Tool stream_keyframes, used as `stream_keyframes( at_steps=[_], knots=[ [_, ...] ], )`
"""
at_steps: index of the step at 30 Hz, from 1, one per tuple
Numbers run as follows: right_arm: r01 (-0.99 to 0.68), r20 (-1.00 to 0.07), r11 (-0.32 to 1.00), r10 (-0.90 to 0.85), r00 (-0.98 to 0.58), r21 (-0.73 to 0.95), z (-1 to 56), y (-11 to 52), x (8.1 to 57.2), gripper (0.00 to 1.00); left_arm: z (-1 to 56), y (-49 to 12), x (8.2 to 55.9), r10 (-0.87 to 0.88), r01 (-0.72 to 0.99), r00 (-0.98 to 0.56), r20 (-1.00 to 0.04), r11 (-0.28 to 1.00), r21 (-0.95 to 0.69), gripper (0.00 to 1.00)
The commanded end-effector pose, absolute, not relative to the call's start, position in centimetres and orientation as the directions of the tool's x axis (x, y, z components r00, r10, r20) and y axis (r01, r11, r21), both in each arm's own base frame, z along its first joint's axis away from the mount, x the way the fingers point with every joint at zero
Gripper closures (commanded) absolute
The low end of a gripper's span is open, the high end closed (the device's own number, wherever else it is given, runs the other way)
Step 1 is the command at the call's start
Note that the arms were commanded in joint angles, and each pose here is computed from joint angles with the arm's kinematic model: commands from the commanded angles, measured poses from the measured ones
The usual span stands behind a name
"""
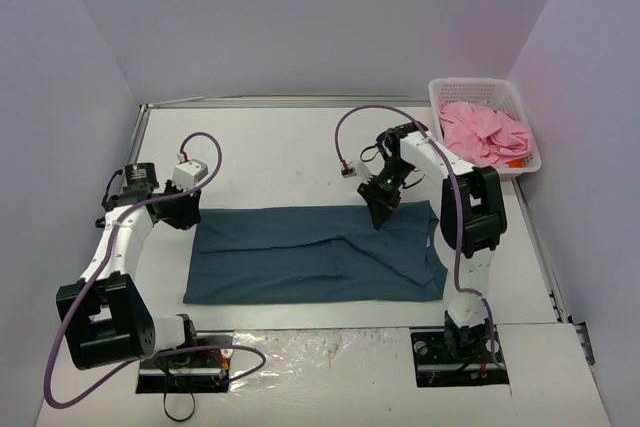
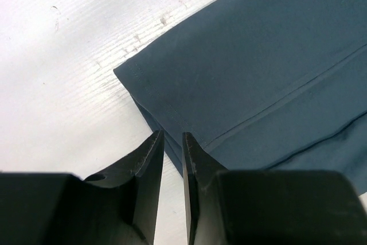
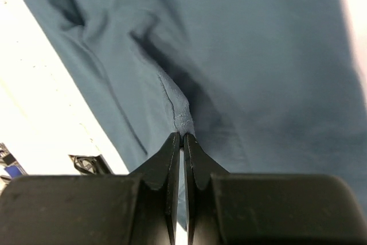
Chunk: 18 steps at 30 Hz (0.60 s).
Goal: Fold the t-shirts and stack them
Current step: Fold the other side of the tshirt into a rectangle
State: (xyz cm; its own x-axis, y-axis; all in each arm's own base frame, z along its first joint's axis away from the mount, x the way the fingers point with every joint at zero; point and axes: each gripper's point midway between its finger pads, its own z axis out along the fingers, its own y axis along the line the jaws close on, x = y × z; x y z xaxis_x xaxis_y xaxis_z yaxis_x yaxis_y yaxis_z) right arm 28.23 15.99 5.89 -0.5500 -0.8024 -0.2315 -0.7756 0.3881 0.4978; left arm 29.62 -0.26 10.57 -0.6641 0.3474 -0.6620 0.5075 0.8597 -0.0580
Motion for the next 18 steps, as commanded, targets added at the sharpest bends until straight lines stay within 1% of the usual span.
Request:
stream_keyframes(
  at_steps=[1, 8, 18],
  knots=[
    [-0.774, -0.223, 0.357, -0.819, -0.529, 0.523, 8.7, 17.2, 25.3, 1.00, 11.7, -0.8, 29.4, 0.337, 0.514, -0.641, -0.690, 0.856, -0.059, 0.81],
    [-0.800, -0.215, 0.303, -0.859, -0.464, 0.517, 9.2, 19.2, 23.1, 1.00, 11.9, -0.7, 29.2, 0.348, 0.516, -0.639, -0.686, 0.855, -0.047, 0.82],
    [-0.796, -0.158, 0.256, -0.903, -0.399, 0.549, 8.0, 20.2, 20.1, 1.00, 11.8, -0.7, 29.1, 0.344, 0.513, -0.643, -0.684, 0.857, -0.051, 0.82]
  ],
)
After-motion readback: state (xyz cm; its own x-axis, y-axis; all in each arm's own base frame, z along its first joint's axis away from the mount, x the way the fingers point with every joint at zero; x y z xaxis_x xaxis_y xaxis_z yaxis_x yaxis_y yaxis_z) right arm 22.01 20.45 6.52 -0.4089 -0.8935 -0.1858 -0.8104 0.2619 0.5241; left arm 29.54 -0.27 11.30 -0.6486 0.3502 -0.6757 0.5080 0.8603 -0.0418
